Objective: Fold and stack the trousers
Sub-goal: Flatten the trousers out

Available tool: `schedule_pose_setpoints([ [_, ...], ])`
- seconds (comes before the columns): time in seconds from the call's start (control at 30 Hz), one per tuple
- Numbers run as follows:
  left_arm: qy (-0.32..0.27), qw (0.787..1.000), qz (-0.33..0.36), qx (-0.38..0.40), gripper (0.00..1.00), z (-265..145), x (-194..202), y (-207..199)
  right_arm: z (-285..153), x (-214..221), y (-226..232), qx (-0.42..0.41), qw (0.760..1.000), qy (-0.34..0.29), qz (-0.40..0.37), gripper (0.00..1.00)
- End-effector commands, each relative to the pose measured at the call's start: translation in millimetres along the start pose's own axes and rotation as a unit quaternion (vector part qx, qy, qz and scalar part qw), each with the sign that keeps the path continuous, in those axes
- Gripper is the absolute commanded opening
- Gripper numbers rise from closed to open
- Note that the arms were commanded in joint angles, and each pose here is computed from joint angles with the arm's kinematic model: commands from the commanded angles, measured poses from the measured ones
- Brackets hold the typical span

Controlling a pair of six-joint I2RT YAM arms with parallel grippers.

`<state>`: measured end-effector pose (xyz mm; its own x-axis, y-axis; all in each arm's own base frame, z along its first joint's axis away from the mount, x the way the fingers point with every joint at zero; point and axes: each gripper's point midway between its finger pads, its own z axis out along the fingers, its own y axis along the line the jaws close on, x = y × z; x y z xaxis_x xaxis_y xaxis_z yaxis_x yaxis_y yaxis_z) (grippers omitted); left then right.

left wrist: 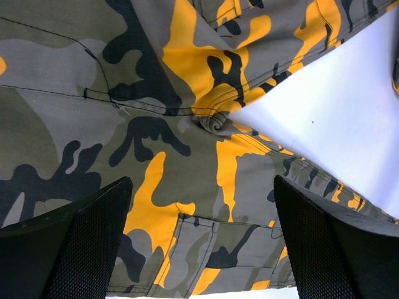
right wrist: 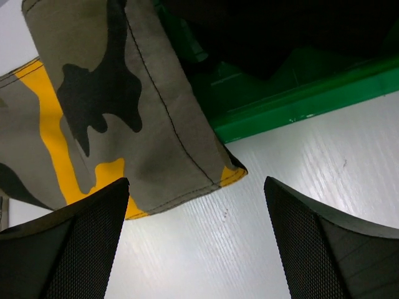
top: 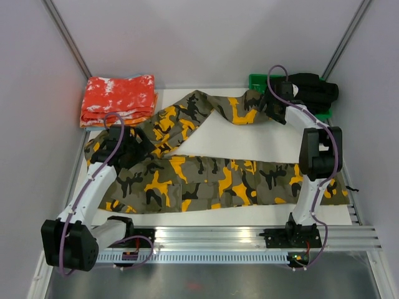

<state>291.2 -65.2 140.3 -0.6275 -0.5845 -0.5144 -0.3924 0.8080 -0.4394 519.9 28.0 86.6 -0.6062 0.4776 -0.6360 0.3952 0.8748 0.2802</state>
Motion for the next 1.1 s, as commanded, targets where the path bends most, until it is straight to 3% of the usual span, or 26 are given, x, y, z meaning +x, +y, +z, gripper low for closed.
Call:
schedule_pose_setpoints([
  [0.0, 0.006, 1.000, 0.015, -0.010, 1.00, 3.1, -1.4, 6.2, 14.4, -13.7, 9.4, -0.003, 1.000, -0.020, 0.007, 0.96],
  [0.07, 0.004, 1.000, 0.014, -0.017, 1.00, 3.8, -3.2, 9.3, 24.5, -6.5, 10.8, -0.002, 1.000, -0.012, 0.013, 0.95],
  [0.17, 0.000, 1.000, 0.013, -0.029, 1.00, 5.6, -6.1, 14.8, 28.0, -9.2, 16.9, -0.017, 0.999, -0.017, 0.022, 0.77],
  [0.2, 0.001, 0.999, 0.013, -0.031, 1.00, 5.9, -6.1, 15.8, 27.7, -14.1, 22.0, -0.027, 0.999, -0.028, 0.025, 0.61],
  [0.27, 0.001, 0.999, 0.011, -0.036, 1.00, 6.6, -7.4, 19.3, 23.1, -20.0, 27.7, -0.039, 0.998, -0.038, 0.029, 0.43],
  [0.3, 0.001, 0.999, 0.010, -0.037, 1.00, 7.2, -7.3, 20.0, 21.3, -23.8, 30.8, -0.044, 0.998, -0.045, 0.030, 0.29],
  [0.37, 0.002, 0.999, 0.009, -0.041, 1.00, 8.1, -7.6, 22.8, 14.5, -31.6, 34.6, -0.051, 0.997, -0.055, 0.028, 0.15],
  [0.4, 0.002, 0.999, 0.008, -0.041, 1.00, 7.9, -8.3, 22.5, 11.0, -33.9, 35.3, -0.052, 0.997, -0.057, 0.030, 0.00],
  [0.6, -0.003, 0.999, 0.015, -0.041, 1.00, 4.9, -12.7, 23.9, -50.1, -55.1, 52.3, -0.090, 0.992, -0.080, 0.040, 0.00],
  [0.83, -0.013, 0.999, 0.025, -0.029, 1.00, -3.3, -17.9, 20.1, -187.1, -82.4, 75.8, -0.149, 0.976, -0.157, 0.029, 0.00],
  [1.0, -0.024, 0.999, 0.029, -0.008, 1.00, -13.2, -19.2, 15.1, -280.0, -87.0, 47.2, -0.124, 0.969, -0.207, 0.052, 0.00],
  [1.07, -0.030, 0.999, 0.032, -0.004, 1.00, -16.8, -20.3, 14.9, -296.2, -74.6, 26.4, -0.093, 0.975, -0.195, 0.058, 0.00],
])
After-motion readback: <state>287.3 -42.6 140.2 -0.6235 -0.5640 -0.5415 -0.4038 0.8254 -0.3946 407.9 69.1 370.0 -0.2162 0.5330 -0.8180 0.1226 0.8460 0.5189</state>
